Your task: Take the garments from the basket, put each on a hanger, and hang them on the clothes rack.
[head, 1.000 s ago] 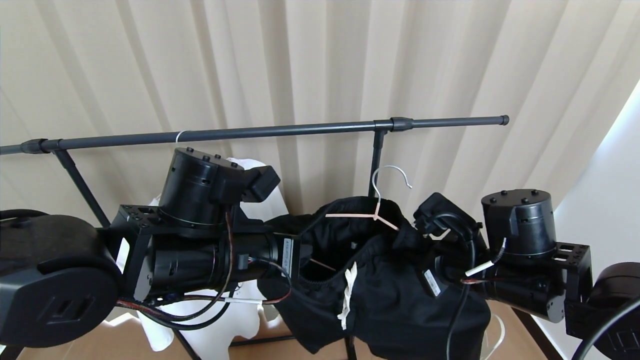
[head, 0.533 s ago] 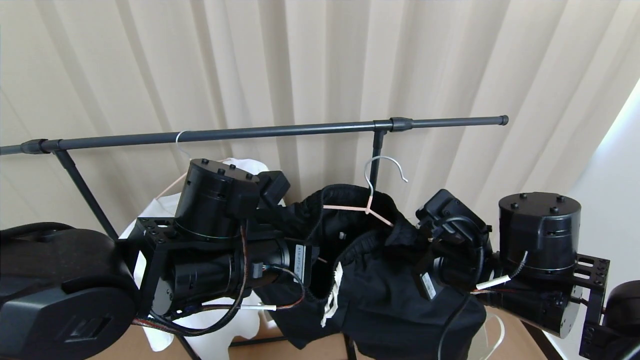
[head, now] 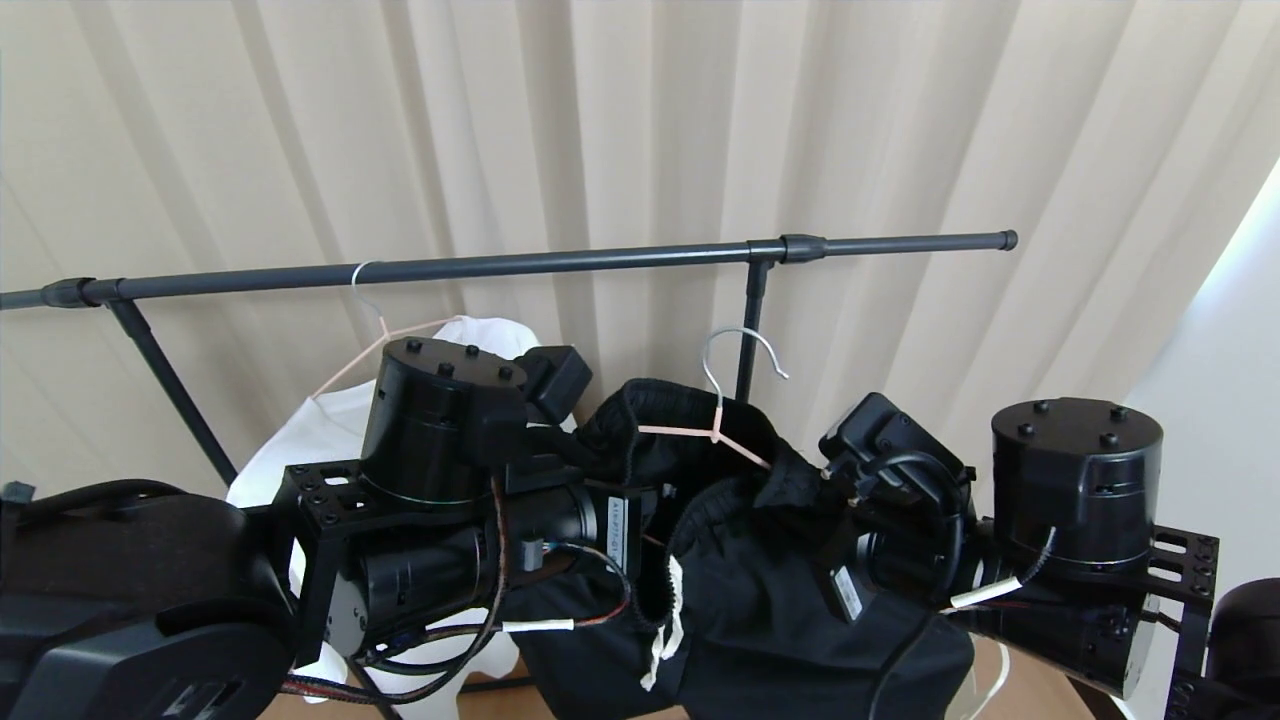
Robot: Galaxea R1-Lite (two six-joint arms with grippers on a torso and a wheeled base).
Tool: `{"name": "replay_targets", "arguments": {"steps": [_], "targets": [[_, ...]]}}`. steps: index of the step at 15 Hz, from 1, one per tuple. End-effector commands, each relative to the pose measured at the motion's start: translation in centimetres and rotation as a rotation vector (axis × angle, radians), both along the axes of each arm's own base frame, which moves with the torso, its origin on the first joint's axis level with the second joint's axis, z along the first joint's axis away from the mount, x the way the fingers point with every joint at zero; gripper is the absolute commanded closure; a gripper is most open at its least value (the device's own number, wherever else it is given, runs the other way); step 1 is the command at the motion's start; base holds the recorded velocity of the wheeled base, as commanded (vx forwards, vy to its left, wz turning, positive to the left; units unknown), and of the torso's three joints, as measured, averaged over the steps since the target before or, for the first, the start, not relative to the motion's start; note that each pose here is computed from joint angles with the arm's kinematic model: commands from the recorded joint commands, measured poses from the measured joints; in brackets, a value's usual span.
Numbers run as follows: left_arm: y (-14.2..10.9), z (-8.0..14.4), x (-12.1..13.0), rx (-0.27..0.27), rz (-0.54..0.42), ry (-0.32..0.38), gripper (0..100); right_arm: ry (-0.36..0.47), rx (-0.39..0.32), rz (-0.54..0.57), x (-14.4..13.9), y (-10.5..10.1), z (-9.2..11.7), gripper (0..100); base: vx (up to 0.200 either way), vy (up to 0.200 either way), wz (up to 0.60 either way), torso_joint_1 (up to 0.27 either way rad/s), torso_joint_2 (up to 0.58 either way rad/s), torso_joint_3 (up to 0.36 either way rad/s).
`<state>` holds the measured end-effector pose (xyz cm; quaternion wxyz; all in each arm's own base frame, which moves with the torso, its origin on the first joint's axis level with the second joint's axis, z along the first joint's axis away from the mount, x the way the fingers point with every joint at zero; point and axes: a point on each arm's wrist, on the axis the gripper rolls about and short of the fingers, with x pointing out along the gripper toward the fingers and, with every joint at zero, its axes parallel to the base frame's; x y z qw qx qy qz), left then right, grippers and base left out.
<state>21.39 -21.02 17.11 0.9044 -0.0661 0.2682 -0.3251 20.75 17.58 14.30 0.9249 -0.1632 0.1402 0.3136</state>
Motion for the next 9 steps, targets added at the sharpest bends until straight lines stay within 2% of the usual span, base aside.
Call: {"name": "replay_targets", "arguments": {"steps": [1,4,8,9], "targets": [[-0.02,-0.22,-0.13,0.005,-0.004,0.005,100,-0.002,0.000,0.002,-0.01,0.04,0.04,100,0.000,0.000,0.00,0.000,0.00,0.000],[0.00,-0.22,-0.11,0.011,0.007,-0.002,100,-0.044,0.037,0.002,0.07,0.11,0.53,100,0.000,0.000,0.00,0.000,0.00,0.000],[-0.03,-0.35,0.04,0.017,0.023,-0.003,100,-0.054,0.048,0.014,-0.24,0.13,0.47,100,0.000,0.000,0.00,0.000,0.00,0.000],[-0.03,-0.35,0.04,0.017,0.023,-0.003,0,-0.055,0.049,0.023,-0.45,0.27,0.51,100,0.000,0.000,0.00,0.000,0.00,0.000]]}}
